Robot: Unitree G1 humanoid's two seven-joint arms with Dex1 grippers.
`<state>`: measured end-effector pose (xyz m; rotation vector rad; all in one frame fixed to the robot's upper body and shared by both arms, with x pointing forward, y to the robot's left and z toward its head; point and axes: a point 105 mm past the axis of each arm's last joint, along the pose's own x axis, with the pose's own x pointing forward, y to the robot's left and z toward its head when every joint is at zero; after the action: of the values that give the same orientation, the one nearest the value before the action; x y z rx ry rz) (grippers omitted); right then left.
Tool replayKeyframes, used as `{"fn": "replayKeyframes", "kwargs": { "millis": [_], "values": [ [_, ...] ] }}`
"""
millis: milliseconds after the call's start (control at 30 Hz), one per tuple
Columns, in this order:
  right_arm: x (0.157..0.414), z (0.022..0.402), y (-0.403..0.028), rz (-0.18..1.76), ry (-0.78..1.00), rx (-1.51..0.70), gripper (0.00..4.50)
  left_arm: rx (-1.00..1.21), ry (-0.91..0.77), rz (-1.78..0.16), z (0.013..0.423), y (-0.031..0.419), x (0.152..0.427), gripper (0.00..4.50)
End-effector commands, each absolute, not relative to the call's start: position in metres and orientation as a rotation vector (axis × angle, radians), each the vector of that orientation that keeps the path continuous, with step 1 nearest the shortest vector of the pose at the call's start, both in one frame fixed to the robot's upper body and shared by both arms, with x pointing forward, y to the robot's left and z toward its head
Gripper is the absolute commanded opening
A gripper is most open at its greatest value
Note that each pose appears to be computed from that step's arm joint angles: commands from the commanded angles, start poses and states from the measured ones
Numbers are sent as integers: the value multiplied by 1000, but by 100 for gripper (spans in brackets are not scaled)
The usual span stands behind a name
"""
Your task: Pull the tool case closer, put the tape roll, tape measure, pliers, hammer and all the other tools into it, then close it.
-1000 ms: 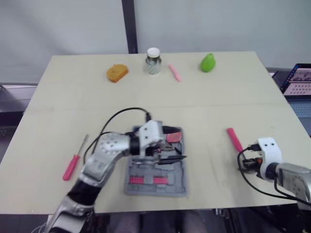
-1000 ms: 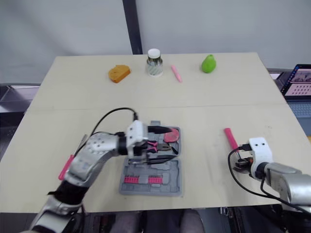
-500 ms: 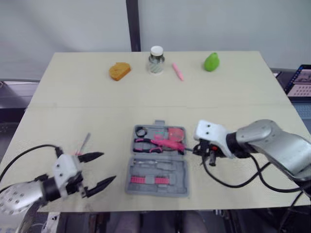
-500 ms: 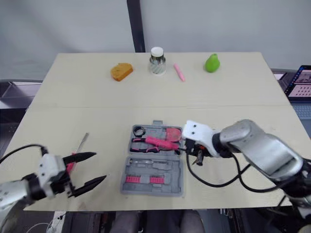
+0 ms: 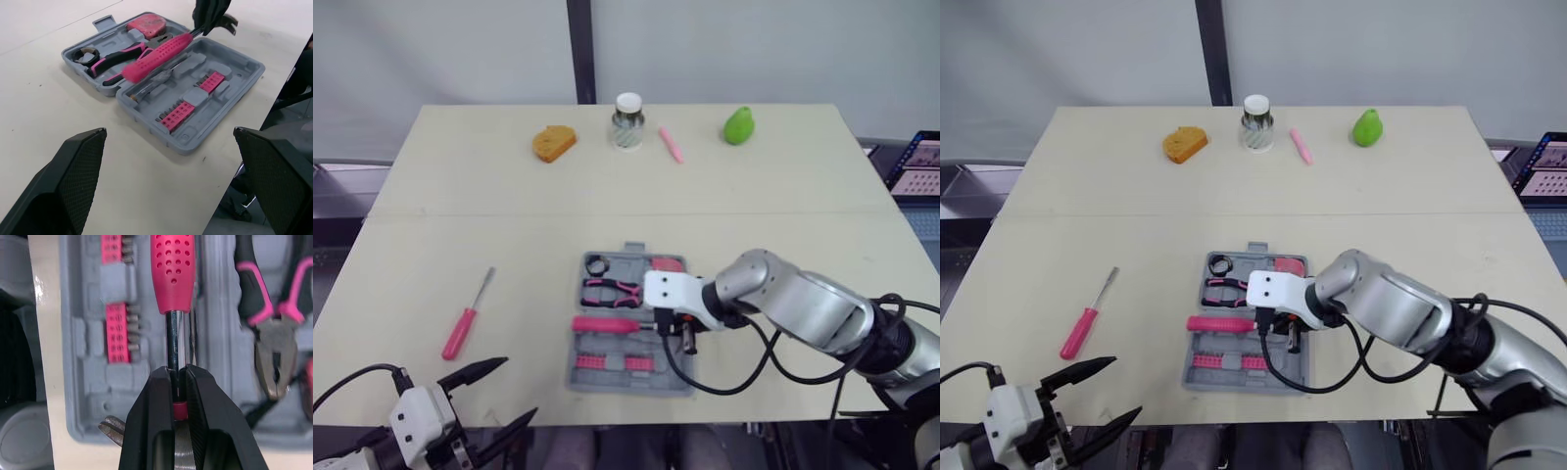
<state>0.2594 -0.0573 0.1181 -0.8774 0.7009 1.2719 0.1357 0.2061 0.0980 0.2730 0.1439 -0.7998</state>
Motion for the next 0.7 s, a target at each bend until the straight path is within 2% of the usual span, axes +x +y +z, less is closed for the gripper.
{"fn": "replayKeyframes", "kwargs": {
  "millis": [33,700],
  "values": [
    [255,119,-52,1274,674,-902,10,291,115,-808,104,198,134,450],
    [247,99,-47,1285,697,-950,10,295,127,-794,106,197,136,450]
  ]
}}
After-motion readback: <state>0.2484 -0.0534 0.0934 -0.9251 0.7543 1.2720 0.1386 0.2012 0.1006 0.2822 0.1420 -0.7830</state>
